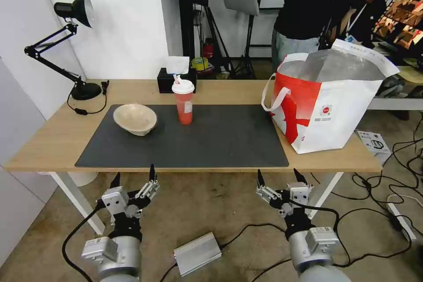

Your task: Pick up the trash from the table and place it into the takeout bag.

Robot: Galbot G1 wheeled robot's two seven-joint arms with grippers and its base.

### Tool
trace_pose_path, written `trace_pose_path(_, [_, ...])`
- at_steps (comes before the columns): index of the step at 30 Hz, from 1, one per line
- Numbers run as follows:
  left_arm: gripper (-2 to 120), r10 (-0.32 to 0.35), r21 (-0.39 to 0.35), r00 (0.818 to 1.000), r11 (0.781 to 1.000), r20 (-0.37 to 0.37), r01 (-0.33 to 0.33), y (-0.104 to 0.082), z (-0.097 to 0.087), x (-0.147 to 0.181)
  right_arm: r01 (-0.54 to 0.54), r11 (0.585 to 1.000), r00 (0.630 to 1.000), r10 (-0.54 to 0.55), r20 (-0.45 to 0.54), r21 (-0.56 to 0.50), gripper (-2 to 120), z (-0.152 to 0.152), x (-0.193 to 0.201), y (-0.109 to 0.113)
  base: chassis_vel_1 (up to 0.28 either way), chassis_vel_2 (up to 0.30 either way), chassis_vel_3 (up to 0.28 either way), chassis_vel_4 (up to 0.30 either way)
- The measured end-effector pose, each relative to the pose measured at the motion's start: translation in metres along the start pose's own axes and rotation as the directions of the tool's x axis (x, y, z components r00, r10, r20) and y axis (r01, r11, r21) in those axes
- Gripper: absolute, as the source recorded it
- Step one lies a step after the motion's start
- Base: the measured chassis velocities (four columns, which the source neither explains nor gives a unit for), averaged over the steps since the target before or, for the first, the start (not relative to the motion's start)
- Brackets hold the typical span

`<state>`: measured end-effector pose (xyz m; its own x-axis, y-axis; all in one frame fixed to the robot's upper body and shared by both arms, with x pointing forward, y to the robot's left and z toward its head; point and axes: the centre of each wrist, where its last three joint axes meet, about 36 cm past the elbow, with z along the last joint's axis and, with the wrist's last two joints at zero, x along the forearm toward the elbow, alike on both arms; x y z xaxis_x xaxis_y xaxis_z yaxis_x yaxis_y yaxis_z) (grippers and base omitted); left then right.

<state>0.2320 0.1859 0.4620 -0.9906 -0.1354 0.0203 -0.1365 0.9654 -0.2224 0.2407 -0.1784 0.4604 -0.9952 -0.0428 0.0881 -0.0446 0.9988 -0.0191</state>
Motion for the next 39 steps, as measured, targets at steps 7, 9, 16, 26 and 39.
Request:
trace_pose_path(7, [100, 0.0, 0.0, 1.0, 1.0, 0.001, 0.0, 0.0, -0.001, 0.0, 0.055, 0.998, 0.998, -0.054, 0.044, -0.028, 100, -0.003, -0.003, -0.003, 0.0, 0.0, 0.0, 0.0])
trace_pose_path(9, [100, -0.001, 0.0, 1.0, 1.0, 0.002, 0.001, 0.0, -0.001, 0.001, 0.111, 0.993, 0.99, -0.106, 0.09, -0.05, 100, -0.005, -0.006, -0.005, 0.0, 0.0, 0.0, 0.0])
trace_pose_path(16, [100, -0.002, -0.002, 1.0, 1.0, 0.004, 0.002, 0.001, -0.001, 0.0, 0.285, 0.956, 0.938, -0.265, 0.223, -0.063, 100, -0.01, -0.016, -0.011, 0.0, 0.0, 0.0, 0.0])
trace_pose_path(26, [100, -0.01, -0.005, 1.0, 1.0, 0.006, 0.01, 0.002, -0.002, 0.0, 0.436, 0.899, 0.849, -0.425, 0.313, 0.036, 100, -0.008, -0.045, -0.026, 0.0, 0.0, 0.0, 0.0])
trace_pose_path(39, [100, -0.014, -0.008, 1.0, 1.0, 0.004, 0.014, 0.003, 0.0, -0.002, 0.551, 0.834, 0.798, -0.533, 0.281, 0.019, 100, -0.021, -0.099, -0.015, 0.0, 0.0, 0.0, 0.0])
